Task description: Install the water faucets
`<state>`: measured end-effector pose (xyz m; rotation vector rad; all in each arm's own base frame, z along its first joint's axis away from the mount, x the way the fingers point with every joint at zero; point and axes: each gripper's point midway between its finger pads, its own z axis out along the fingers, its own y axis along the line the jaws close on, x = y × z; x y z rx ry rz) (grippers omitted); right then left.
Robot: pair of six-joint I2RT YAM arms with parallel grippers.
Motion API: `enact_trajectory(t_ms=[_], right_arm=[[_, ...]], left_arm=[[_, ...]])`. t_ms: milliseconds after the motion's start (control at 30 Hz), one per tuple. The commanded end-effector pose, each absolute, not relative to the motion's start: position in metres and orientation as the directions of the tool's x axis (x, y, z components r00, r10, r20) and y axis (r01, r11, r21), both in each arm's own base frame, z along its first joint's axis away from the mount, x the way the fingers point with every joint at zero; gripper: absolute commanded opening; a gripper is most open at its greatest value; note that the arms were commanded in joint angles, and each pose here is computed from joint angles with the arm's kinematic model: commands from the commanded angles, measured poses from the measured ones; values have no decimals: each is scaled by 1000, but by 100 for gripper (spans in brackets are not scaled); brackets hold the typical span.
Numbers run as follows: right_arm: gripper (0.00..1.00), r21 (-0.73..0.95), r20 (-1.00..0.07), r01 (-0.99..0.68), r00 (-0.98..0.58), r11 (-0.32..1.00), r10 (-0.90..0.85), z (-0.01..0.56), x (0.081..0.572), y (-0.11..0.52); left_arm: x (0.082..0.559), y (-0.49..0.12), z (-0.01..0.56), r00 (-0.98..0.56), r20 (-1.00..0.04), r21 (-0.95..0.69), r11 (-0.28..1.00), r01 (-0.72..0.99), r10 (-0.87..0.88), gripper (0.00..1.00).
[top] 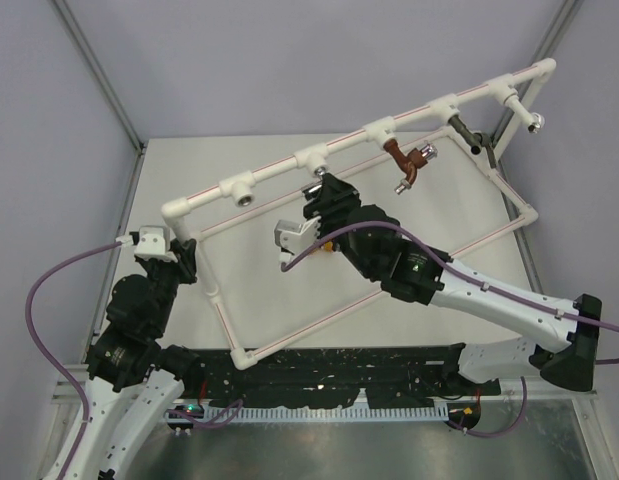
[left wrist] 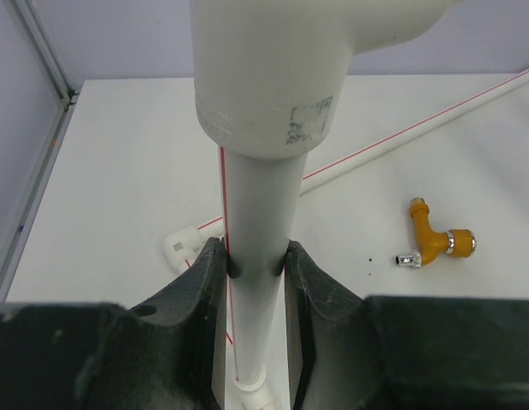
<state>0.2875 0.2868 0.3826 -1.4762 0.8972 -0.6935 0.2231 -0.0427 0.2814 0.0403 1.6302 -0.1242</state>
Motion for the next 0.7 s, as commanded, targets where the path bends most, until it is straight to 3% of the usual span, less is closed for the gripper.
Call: enact_trajectory(t_ms=[0, 67, 133, 200, 300, 367, 467, 667], right_arm=[[31, -900, -435, -239, 547, 364, -716, 410, 288, 290], [24, -750, -655, -366, 523, 550, -546, 420, 282, 293], [16, -590, -791, -441, 483, 677, -375, 431, 278, 293], [10, -392, -885, -499, 433, 773, -170, 445, 274, 290], [5, -59, -937, -543, 320, 838, 141, 460, 276, 278], [5, 208, -903, -580, 196, 788, 382, 462, 278, 273], [5, 551, -736, -575, 8, 605, 677, 459, 282, 266], [5, 827, -371, -498, -141, 258, 918, 444, 286, 256]], left_arm=[[219, -50, 258, -154, -988, -45, 989, 143, -23, 0], [219, -51, 257, -157, -987, -44, 989, 143, -21, 0], [219, -51, 257, -158, -987, -44, 989, 144, -21, 0], [219, -51, 257, -157, -987, -44, 989, 144, -21, 0], [219, -51, 258, -157, -987, -44, 988, 147, -21, 0], [219, -51, 258, -156, -988, -45, 988, 146, -22, 0], [219, -51, 257, -157, -987, -44, 988, 147, -21, 0], [218, -49, 259, -147, -989, -45, 989, 139, -24, 0]])
